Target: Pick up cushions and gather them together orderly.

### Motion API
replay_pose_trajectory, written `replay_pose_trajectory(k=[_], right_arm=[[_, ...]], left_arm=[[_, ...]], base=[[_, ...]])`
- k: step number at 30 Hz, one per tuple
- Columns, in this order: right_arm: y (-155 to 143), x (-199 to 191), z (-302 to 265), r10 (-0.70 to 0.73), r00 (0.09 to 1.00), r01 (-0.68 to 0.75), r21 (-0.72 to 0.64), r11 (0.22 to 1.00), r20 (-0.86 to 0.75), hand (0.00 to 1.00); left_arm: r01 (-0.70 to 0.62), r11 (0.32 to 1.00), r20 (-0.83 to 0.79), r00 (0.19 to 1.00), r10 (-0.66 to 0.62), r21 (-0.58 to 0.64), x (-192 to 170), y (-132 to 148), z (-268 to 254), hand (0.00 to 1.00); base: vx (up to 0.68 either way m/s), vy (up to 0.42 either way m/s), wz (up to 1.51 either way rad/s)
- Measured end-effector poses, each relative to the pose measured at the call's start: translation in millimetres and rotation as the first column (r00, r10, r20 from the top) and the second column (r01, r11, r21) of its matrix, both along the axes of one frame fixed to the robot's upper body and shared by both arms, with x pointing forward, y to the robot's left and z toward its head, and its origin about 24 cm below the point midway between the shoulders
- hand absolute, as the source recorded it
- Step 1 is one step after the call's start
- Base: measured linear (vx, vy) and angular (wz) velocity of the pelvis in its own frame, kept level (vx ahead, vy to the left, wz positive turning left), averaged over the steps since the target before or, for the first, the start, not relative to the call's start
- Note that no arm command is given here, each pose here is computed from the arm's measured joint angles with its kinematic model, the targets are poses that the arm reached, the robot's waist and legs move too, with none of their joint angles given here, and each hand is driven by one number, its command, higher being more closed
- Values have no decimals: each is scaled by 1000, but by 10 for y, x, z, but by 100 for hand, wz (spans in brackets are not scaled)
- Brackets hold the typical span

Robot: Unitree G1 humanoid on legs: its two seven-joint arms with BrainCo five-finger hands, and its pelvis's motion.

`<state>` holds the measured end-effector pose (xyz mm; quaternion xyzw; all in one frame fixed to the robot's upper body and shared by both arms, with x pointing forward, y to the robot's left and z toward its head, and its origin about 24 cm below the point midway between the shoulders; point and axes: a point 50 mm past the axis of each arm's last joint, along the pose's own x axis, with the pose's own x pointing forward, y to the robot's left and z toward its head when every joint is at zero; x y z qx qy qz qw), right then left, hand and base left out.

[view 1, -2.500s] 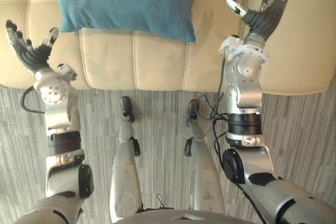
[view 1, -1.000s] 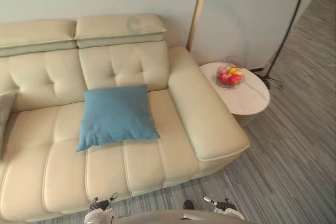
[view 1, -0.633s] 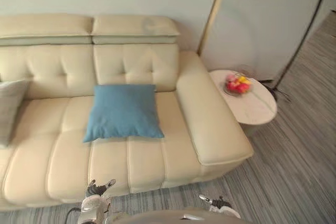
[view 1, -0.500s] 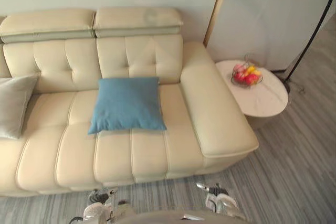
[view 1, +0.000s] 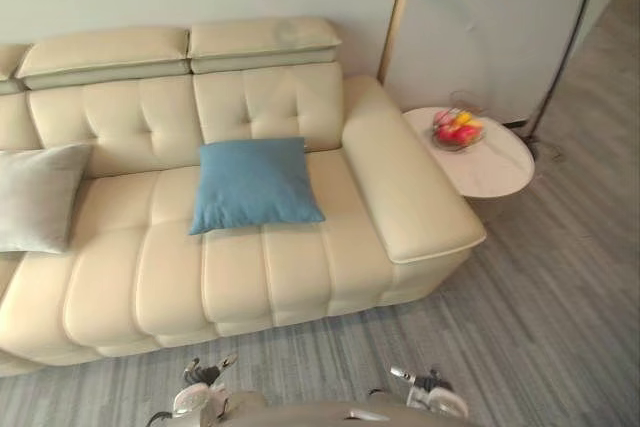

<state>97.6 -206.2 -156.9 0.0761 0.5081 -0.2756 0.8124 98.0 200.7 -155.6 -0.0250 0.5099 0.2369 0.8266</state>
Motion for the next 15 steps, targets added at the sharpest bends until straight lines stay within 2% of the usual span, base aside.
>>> replay_pose_trajectory(k=[6,14,15], right_arm=[[-40,-55,-9,-24,1000,24,-3,1000,-10,0],[-35,-76,-30,-14,999,14,6,1000,-35,0],[-24,-66,-54,-1,998,3,41,999,-55,0]], left_arm=[[52,999,-53,997,-52,-7,-68,-42,-45,0],[84,996,-69,994,-86,-22,-100,-58,-64,0],[119,993,-81,989,-120,-19,-113,-16,-69,0]], base=[[-37,84,1],[44,-24,-5],[7,-11,-8]])
